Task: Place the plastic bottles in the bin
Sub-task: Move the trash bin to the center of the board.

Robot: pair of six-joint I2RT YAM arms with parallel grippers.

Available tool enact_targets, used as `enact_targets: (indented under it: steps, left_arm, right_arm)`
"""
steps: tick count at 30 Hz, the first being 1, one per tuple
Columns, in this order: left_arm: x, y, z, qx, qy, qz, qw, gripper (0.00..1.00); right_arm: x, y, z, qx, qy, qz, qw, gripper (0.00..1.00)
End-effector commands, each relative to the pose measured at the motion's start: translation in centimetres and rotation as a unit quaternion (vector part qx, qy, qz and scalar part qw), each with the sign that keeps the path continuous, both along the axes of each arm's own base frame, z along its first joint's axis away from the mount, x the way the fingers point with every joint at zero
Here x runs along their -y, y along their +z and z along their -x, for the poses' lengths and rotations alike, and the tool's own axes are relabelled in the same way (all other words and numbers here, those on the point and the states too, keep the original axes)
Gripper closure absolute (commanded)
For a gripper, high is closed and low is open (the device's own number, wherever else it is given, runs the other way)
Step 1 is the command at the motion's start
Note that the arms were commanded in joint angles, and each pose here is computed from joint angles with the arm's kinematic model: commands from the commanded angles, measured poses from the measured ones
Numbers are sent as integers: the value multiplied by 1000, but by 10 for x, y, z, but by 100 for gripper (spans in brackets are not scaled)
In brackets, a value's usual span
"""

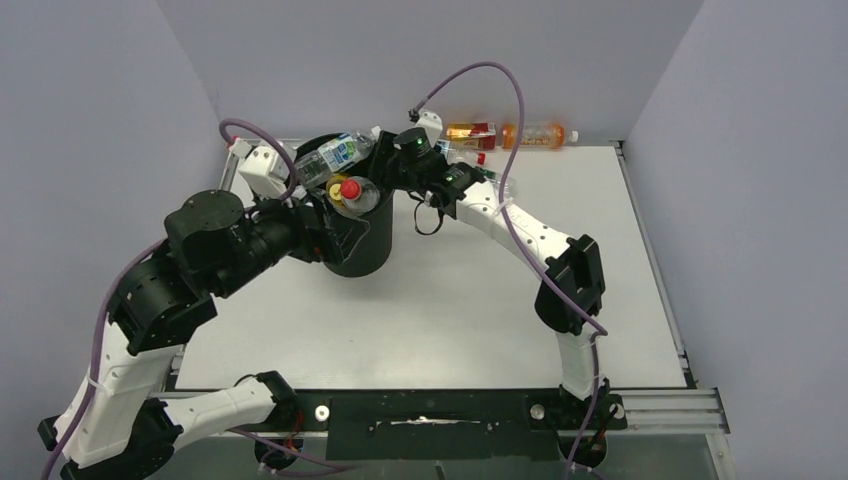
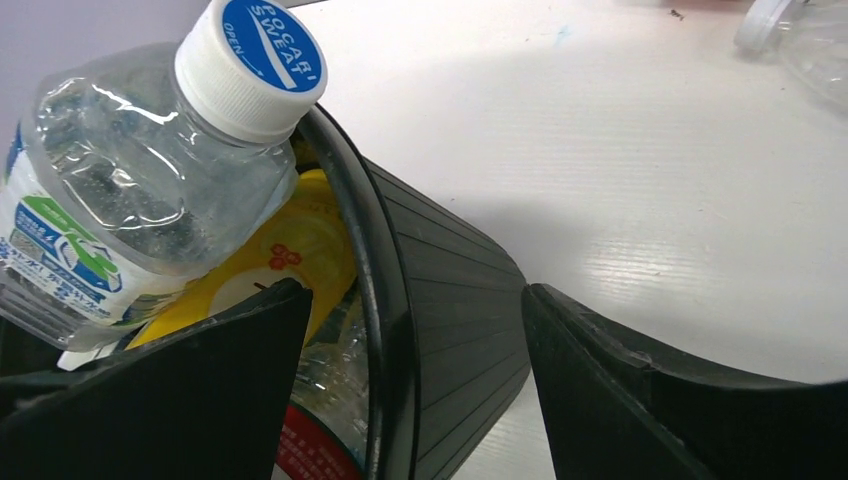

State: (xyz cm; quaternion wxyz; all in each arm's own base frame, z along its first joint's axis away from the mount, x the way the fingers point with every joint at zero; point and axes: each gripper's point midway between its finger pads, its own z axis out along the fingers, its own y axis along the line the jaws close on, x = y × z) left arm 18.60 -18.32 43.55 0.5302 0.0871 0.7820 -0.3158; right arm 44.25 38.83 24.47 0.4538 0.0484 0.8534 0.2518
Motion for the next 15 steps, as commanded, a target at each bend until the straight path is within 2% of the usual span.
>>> enact_targets:
  steps: [1,8,15]
  left_arm:
    - [-19,30,7,28,18,21,999,17]
    - [-22,38,9,25,22,15,999,17]
    - [-22,27,2,11,38,0,999,17]
  right_arm:
    - [21,55,8,53,-10,1,999,19]
    - [90,106,22,93,-40,12,995,12]
    - [212,79,-10,71,-87,-4,994,12]
